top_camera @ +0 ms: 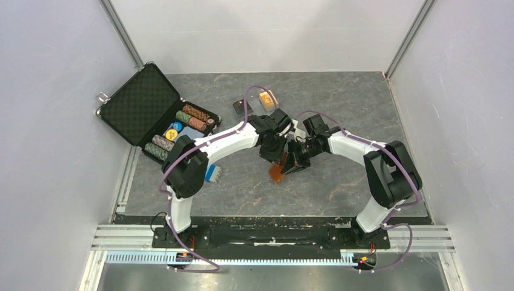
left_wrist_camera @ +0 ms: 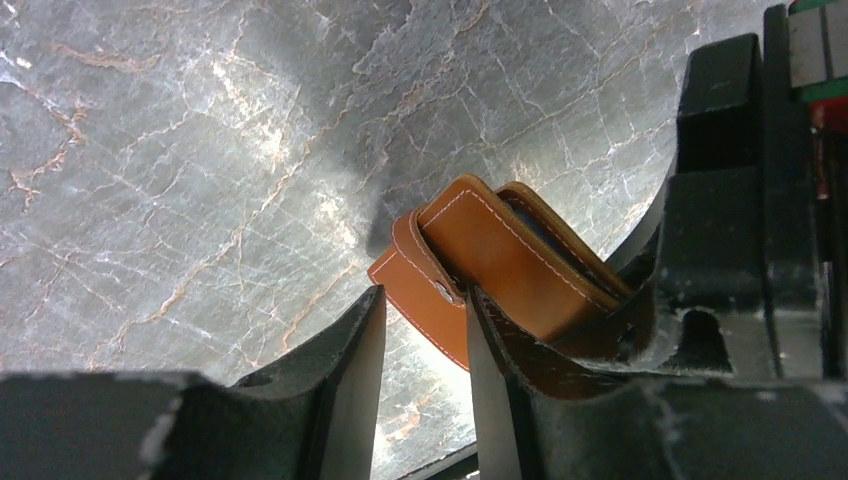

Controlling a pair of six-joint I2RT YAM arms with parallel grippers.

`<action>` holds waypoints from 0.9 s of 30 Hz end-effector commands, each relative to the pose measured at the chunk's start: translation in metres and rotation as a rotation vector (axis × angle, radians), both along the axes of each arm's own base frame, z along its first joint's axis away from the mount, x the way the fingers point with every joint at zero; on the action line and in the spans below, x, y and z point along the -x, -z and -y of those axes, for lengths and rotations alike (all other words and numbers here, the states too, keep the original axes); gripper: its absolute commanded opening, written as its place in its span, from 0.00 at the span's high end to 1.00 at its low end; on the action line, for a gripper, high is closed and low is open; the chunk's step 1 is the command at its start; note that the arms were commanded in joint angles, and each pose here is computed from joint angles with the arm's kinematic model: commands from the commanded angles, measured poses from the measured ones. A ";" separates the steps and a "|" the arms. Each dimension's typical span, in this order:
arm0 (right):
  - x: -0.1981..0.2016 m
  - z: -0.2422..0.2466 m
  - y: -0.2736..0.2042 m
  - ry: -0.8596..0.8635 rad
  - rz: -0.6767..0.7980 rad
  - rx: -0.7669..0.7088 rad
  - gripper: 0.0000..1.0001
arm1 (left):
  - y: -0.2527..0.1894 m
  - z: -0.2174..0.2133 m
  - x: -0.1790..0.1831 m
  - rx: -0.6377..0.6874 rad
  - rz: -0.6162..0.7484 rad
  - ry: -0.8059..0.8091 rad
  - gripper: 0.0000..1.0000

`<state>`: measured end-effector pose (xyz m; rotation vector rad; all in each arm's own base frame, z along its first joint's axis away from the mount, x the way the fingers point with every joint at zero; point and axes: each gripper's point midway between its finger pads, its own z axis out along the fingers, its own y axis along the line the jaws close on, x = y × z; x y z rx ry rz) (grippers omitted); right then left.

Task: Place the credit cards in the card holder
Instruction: Open the card holder.

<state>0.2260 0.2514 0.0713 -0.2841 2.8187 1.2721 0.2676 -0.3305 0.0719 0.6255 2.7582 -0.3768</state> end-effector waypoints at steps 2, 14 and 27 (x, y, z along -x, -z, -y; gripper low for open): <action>0.004 -0.010 -0.019 -0.034 0.027 -0.088 1.00 | 0.012 -0.009 -0.023 -0.095 0.075 -0.062 0.62; 0.008 -0.012 -0.022 -0.057 0.015 -0.106 1.00 | 0.042 -0.046 -0.045 -0.107 -0.018 -0.185 0.71; 0.009 -0.011 -0.021 -0.073 0.016 -0.103 1.00 | 0.021 -0.035 -0.044 0.148 -0.054 -0.143 0.39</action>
